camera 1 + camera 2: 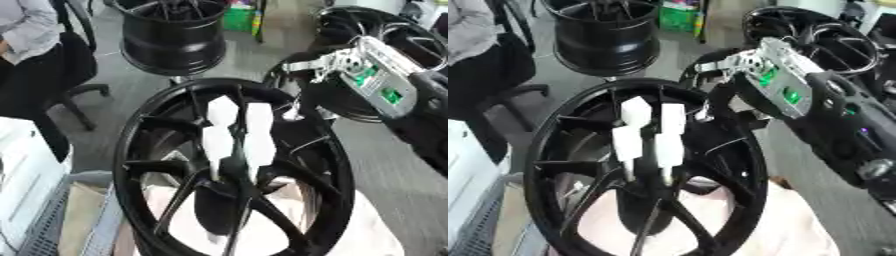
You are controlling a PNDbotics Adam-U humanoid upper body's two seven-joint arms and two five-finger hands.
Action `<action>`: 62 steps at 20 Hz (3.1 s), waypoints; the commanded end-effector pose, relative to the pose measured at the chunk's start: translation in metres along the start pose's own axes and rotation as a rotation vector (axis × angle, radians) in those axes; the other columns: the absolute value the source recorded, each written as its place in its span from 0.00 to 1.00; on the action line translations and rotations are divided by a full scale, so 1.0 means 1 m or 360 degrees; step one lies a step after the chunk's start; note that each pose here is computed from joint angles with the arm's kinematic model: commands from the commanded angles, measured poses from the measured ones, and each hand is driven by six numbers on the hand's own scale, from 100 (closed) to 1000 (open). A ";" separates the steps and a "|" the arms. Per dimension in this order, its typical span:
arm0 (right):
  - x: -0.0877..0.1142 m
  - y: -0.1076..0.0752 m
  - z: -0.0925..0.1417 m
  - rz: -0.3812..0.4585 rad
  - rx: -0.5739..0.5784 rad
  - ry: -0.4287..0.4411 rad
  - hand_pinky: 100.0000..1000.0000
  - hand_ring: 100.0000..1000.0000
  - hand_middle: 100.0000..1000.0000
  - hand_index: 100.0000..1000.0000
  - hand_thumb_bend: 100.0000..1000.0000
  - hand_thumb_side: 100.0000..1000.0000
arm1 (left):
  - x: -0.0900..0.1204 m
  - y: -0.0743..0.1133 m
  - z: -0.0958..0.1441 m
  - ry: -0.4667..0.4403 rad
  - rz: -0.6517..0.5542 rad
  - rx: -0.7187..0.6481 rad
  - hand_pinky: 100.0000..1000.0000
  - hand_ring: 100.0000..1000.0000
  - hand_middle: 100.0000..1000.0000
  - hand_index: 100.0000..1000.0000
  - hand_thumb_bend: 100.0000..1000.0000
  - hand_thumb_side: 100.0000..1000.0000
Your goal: Pull the pin out of the wheel hub.
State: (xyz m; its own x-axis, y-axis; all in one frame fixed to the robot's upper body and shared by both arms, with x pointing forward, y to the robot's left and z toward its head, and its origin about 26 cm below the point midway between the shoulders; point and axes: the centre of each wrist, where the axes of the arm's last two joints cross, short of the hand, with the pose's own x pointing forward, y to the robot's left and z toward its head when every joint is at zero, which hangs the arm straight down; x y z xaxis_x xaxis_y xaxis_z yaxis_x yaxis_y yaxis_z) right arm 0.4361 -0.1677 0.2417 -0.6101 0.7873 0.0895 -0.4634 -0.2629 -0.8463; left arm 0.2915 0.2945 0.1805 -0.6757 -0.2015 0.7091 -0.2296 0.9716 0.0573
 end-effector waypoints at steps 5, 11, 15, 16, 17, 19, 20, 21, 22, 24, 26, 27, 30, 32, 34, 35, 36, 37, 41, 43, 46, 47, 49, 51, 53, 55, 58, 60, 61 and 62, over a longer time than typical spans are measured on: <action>0.009 -0.027 0.031 0.0151 -0.0016 -0.0029 0.89 0.86 0.83 0.89 0.34 0.21 | 0.005 0.003 -0.002 -0.0032 -0.0019 0.0014 0.73 0.78 0.59 0.85 0.01 0.68; 0.032 -0.024 0.040 0.0175 -0.0023 -0.0111 0.89 0.86 0.83 0.89 0.33 0.23 | 0.005 0.003 -0.001 -0.0023 -0.0019 0.0017 0.73 0.78 0.59 0.84 0.01 0.69; 0.044 -0.019 0.042 0.0155 -0.0017 -0.0142 0.88 0.86 0.83 0.90 0.31 0.27 | 0.004 0.003 -0.001 -0.0017 -0.0019 0.0019 0.73 0.78 0.59 0.84 0.01 0.69; 0.046 -0.018 0.043 0.0143 -0.0018 -0.0146 0.88 0.86 0.83 0.90 0.31 0.27 | 0.004 0.003 -0.001 -0.0016 -0.0019 0.0018 0.73 0.78 0.59 0.84 0.01 0.69; 0.047 -0.017 0.043 0.0129 -0.0019 -0.0146 0.88 0.86 0.83 0.90 0.30 0.27 | 0.004 0.003 0.000 -0.0015 -0.0019 0.0018 0.73 0.78 0.59 0.84 0.01 0.69; 0.050 -0.016 0.042 0.0098 -0.0019 -0.0139 0.88 0.86 0.82 0.90 0.30 0.29 | 0.004 0.003 0.000 -0.0014 -0.0019 0.0018 0.73 0.78 0.59 0.84 0.01 0.69; 0.050 -0.015 0.042 0.0085 -0.0016 -0.0137 0.87 0.86 0.82 0.90 0.29 0.29 | 0.004 0.002 0.000 -0.0013 -0.0018 0.0018 0.73 0.78 0.59 0.84 0.01 0.69; 0.051 -0.014 0.041 0.0069 -0.0012 -0.0135 0.87 0.85 0.82 0.89 0.29 0.29 | 0.004 0.002 0.000 -0.0012 -0.0018 0.0019 0.73 0.78 0.59 0.84 0.01 0.69; 0.051 -0.013 0.040 0.0054 -0.0007 -0.0132 0.87 0.85 0.82 0.89 0.29 0.29 | 0.004 0.002 0.000 -0.0011 -0.0018 0.0019 0.73 0.78 0.59 0.84 0.01 0.69; 0.052 -0.011 0.039 0.0035 -0.0002 -0.0130 0.87 0.85 0.82 0.89 0.29 0.29 | 0.004 0.002 0.000 -0.0007 -0.0017 0.0022 0.73 0.78 0.59 0.84 0.01 0.69; 0.054 -0.010 0.038 0.0018 -0.0004 -0.0127 0.87 0.85 0.82 0.89 0.29 0.29 | 0.003 0.002 0.001 -0.0005 -0.0013 0.0022 0.73 0.78 0.59 0.84 0.01 0.69; 0.054 -0.008 0.037 0.0010 -0.0003 -0.0121 0.87 0.85 0.82 0.89 0.29 0.29 | 0.003 0.002 0.001 -0.0003 -0.0012 0.0021 0.73 0.78 0.59 0.84 0.01 0.69; 0.053 -0.005 0.035 -0.0008 -0.0001 -0.0092 0.87 0.85 0.82 0.89 0.29 0.29 | 0.003 0.002 0.002 0.0001 -0.0012 0.0022 0.73 0.77 0.59 0.84 0.01 0.69; 0.052 -0.004 0.033 -0.0020 -0.0003 -0.0084 0.87 0.85 0.82 0.89 0.28 0.29 | 0.003 0.002 0.002 0.0003 -0.0011 0.0026 0.73 0.77 0.59 0.84 0.01 0.69; 0.051 -0.002 0.031 -0.0033 0.0000 -0.0082 0.87 0.85 0.82 0.89 0.28 0.29 | 0.003 0.002 0.002 0.0003 -0.0009 0.0025 0.73 0.77 0.59 0.84 0.01 0.69; 0.050 -0.001 0.030 -0.0041 0.0002 -0.0082 0.87 0.85 0.82 0.89 0.28 0.29 | 0.003 0.002 0.002 0.0003 -0.0009 0.0025 0.73 0.77 0.59 0.84 0.01 0.69; 0.050 0.000 0.029 -0.0046 0.0004 -0.0082 0.87 0.85 0.82 0.89 0.28 0.30 | 0.003 0.002 0.002 0.0004 -0.0008 0.0025 0.73 0.77 0.59 0.84 0.01 0.69; 0.050 0.001 0.028 -0.0050 0.0008 -0.0084 0.87 0.85 0.82 0.89 0.28 0.30 | 0.003 0.001 0.002 0.0005 -0.0007 0.0026 0.73 0.77 0.59 0.84 0.01 0.69; 0.048 0.005 0.024 -0.0075 0.0022 -0.0085 0.86 0.85 0.81 0.89 0.28 0.30 | 0.003 0.001 0.002 0.0008 0.0000 0.0025 0.73 0.77 0.59 0.85 0.01 0.69; 0.046 0.007 0.021 -0.0088 0.0027 -0.0077 0.86 0.85 0.81 0.89 0.28 0.29 | 0.003 0.001 0.002 0.0008 0.0002 0.0025 0.73 0.77 0.59 0.85 0.02 0.69; 0.043 0.009 0.018 -0.0100 0.0034 -0.0071 0.86 0.85 0.81 0.89 0.28 0.29 | 0.002 0.000 0.003 0.0011 0.0005 0.0025 0.73 0.77 0.59 0.85 0.02 0.69; 0.042 0.010 0.017 -0.0102 0.0037 -0.0070 0.86 0.85 0.81 0.89 0.28 0.28 | 0.002 0.000 0.003 0.0011 0.0006 0.0026 0.73 0.77 0.59 0.85 0.02 0.69; 0.039 0.012 0.015 -0.0111 0.0040 -0.0062 0.86 0.85 0.81 0.88 0.27 0.28 | 0.002 0.000 0.003 0.0012 0.0007 0.0028 0.73 0.77 0.59 0.85 0.02 0.69; 0.036 0.013 0.013 -0.0123 0.0039 -0.0052 0.86 0.85 0.80 0.88 0.27 0.27 | 0.002 0.000 0.003 0.0015 0.0009 0.0027 0.73 0.77 0.59 0.85 0.02 0.69; 0.033 0.015 0.011 -0.0130 0.0040 -0.0046 0.86 0.84 0.80 0.88 0.27 0.26 | 0.002 0.000 0.003 0.0017 0.0010 0.0026 0.73 0.77 0.59 0.85 0.02 0.69; 0.032 0.015 0.010 -0.0135 0.0038 -0.0042 0.86 0.84 0.79 0.87 0.25 0.25 | 0.002 0.000 0.004 0.0020 0.0012 0.0026 0.73 0.77 0.59 0.85 0.02 0.69; 0.028 0.016 0.009 -0.0150 0.0027 -0.0030 0.86 0.84 0.79 0.87 0.23 0.24 | 0.002 0.000 0.004 0.0022 0.0013 0.0024 0.73 0.77 0.59 0.85 0.02 0.69; 0.027 0.017 0.008 -0.0159 0.0018 -0.0025 0.86 0.84 0.79 0.87 0.20 0.24 | 0.002 0.000 0.004 0.0023 0.0015 0.0024 0.73 0.77 0.59 0.85 0.02 0.69; 0.027 0.017 0.007 -0.0162 0.0014 -0.0025 0.86 0.84 0.79 0.87 0.20 0.23 | 0.002 -0.001 0.004 0.0023 0.0016 0.0024 0.73 0.77 0.59 0.85 0.02 0.69; 0.027 0.017 0.007 -0.0162 0.0012 -0.0025 0.86 0.84 0.79 0.87 0.20 0.23 | 0.002 -0.001 0.004 0.0022 0.0017 0.0023 0.73 0.77 0.59 0.85 0.02 0.69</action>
State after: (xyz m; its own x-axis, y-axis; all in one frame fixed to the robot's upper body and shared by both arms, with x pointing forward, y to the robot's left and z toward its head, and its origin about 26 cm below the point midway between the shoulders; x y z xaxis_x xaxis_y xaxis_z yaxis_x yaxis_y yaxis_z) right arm 0.4055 -0.1505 0.2258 -0.5781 0.7919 0.1967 -0.5472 -0.1974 -0.8134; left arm 0.2894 0.2928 0.1725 -0.6516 -0.1897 0.7345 -0.2353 0.9710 0.0421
